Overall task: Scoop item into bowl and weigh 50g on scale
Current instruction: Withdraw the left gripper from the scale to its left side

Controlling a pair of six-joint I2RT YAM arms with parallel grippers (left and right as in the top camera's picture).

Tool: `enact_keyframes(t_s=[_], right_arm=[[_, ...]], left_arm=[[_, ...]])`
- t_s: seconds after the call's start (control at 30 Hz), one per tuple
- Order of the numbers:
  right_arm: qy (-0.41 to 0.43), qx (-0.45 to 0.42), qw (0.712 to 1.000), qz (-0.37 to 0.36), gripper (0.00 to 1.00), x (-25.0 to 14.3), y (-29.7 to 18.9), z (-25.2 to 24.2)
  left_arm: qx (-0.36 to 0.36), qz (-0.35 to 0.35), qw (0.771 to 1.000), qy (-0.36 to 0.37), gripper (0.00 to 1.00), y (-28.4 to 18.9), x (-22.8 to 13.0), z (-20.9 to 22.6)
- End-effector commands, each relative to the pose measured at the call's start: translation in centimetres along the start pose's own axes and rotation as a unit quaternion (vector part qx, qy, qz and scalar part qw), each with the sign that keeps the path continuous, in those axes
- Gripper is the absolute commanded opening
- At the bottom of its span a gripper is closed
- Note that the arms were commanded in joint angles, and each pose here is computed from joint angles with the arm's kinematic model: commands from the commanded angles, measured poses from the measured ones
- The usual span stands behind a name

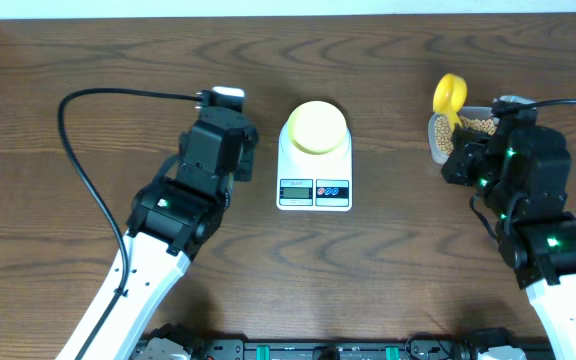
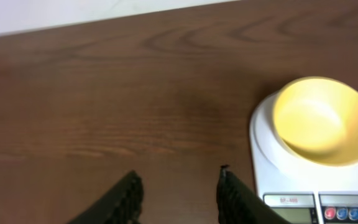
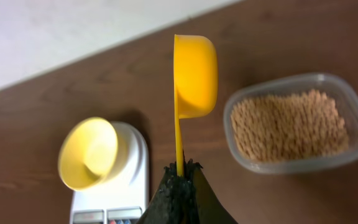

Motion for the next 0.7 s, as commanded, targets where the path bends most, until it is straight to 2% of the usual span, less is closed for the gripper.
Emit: enact_keyframes(t_s=[0.0,0.03,0.07,0.67], right_arm=[[0.006,-0.009,1.0,0.01,0.01,0.1,0.4,-0.2],[0.006,-0.007,1.0,0.014,0.01,-0.1,0.5,-0.2],[0.006,-0.004,1.0,0.017,0.01,-0.2,0.7,-0.1],[0.006,-0.031,0.999,0.016,0.01,0.0,1.8,-0.8]], left_arm=[[0.022,-0.014,0.999,-0.048,0.57,-0.2,0.7,0.8],[0.022,-0.015,0.998,-0.058,0.87,-0.2,0.7,0.8],[0.022,-0.014,0.998,-0.062,0.98,-0.2,0.6,0.8],[0.024,0.009,0.998,-0.054,0.98,-0.1,-0.2,0.9]])
Point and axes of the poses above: each gripper's point midway between its finger pads, its own y axis out along the fingers, its own z axis along the line the jaws close on, x = y × z, the point moved 5 cm from there along -y, back along the fingers, and after that the axes turned 14 degrees about -y, right-handed, at the moved point
